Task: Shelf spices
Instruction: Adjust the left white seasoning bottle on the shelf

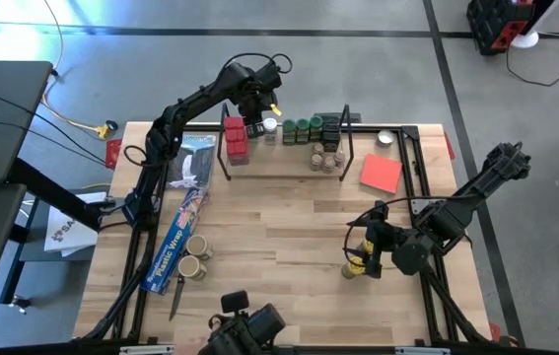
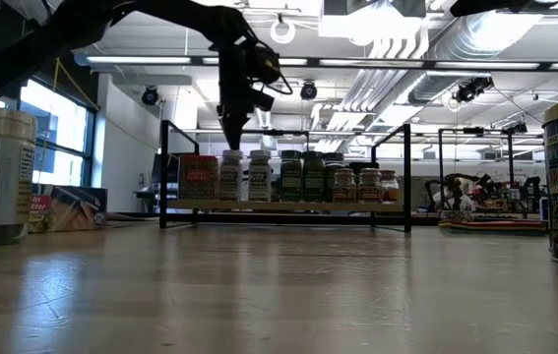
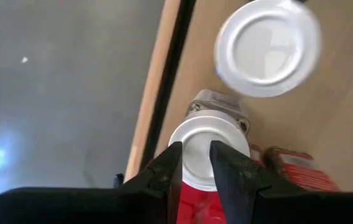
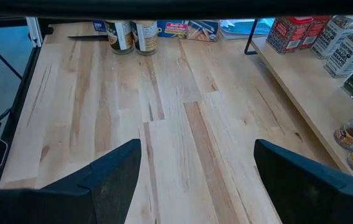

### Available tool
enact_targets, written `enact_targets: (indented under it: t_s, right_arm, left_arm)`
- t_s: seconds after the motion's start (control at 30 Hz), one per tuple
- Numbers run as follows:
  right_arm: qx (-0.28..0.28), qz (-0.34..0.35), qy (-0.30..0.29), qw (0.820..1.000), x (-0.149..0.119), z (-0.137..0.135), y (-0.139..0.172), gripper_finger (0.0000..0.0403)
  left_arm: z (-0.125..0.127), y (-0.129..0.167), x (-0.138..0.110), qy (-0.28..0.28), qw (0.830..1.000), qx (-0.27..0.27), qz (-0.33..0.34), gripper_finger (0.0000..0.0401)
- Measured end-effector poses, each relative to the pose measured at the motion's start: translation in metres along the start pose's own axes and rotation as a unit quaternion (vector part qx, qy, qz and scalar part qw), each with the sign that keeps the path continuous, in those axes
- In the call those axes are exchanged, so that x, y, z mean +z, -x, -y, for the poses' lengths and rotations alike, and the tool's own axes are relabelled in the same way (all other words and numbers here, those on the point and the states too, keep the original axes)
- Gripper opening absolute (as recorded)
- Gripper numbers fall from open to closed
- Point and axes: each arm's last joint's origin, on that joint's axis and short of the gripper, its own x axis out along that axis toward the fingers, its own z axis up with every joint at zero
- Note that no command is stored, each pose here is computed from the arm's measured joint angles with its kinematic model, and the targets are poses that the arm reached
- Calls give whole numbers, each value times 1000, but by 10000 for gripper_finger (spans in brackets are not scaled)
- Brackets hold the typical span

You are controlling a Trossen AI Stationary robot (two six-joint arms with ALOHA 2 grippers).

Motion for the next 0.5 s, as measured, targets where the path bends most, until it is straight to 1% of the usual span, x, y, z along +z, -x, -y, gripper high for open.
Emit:
enact_targets:
  t_s: [0.17, 0.5]
  right_arm:
    - [0, 0, 0, 1000, 0, 0, 0, 307]
    - [-1, 0, 1, 1000, 0, 0, 0, 307]
  left_arm:
    - [3, 0, 1, 2, 1000, -26, 10, 85]
    - [1, 5, 3, 16, 999, -29, 22, 85]
